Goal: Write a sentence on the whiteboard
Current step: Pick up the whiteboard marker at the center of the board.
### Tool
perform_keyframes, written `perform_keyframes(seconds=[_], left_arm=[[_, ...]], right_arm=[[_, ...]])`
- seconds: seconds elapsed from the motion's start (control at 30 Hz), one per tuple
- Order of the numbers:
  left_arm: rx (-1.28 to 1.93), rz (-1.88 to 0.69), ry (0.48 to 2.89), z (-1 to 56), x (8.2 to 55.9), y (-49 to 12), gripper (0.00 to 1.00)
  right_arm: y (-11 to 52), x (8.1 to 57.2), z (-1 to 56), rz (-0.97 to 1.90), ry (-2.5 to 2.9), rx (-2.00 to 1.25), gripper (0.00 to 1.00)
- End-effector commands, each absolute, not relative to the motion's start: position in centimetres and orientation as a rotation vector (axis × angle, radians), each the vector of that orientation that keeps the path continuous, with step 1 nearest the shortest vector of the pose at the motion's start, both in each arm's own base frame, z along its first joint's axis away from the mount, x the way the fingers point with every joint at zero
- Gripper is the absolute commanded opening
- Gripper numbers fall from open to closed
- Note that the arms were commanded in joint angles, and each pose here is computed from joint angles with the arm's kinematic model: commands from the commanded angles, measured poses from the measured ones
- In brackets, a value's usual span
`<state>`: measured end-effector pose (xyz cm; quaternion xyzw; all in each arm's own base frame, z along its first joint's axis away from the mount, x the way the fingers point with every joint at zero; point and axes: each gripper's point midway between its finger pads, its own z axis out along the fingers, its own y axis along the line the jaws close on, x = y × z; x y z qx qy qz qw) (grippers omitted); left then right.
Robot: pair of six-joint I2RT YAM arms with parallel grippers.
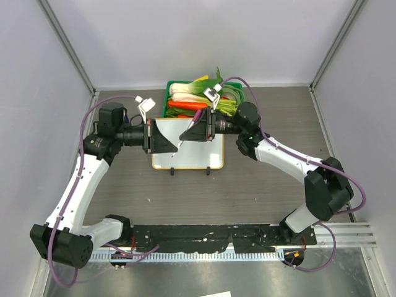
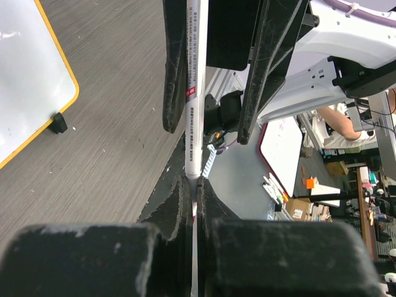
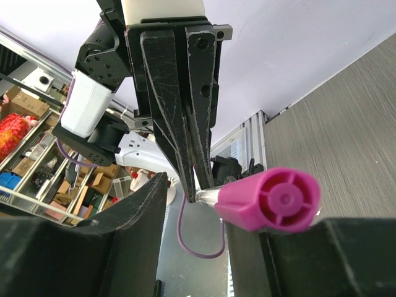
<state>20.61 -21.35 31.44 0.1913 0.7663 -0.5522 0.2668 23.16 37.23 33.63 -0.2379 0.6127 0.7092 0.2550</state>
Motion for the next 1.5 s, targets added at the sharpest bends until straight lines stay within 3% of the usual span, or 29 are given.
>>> perform_keyframes(seconds=[0.0, 0.13, 0.43, 0.77, 0.97, 1.13, 1.27, 1.47], left_arm=[[0.55, -1.514, 2.056, 31.4, 20.1, -21.3, 0.0], [0.552, -1.519, 2.064, 31.2, 19.9, -21.3, 0.0], [0.556, -1.526, 2.061, 31.2, 19.9, -21.3, 0.0], [0.551, -1.534, 2.065, 30.8, 19.8, -21.3, 0.0], [0.55, -1.532, 2.064, 30.8, 19.8, -21.3, 0.0], [0.552, -1.529, 2.062, 30.8, 19.9, -21.3, 0.0], [0.553, -1.532, 2.064, 30.7, 19.9, -21.4, 0.0], [0.542, -1.504, 2.073, 30.6, 20.1, -21.2, 0.0]], right_arm=[[37.1, 22.0, 34.6, 1.945, 1.612, -0.729, 0.45], [37.2, 21.7, 34.2, 1.95, 1.626, -0.745, 0.41], [37.6, 21.6, 32.9, 1.941, 1.677, -0.741, 0.42], [37.8, 21.7, 32.4, 1.944, 1.704, -0.727, 0.29], [37.6, 21.4, 32.0, 1.944, 1.719, -0.729, 0.28], [37.6, 21.1, 31.8, 1.946, 1.727, -0.73, 0.18], [37.5, 21.1, 31.8, 1.944, 1.729, -0.726, 0.03], [37.3, 21.0, 31.8, 1.932, 1.731, -0.723, 0.01]])
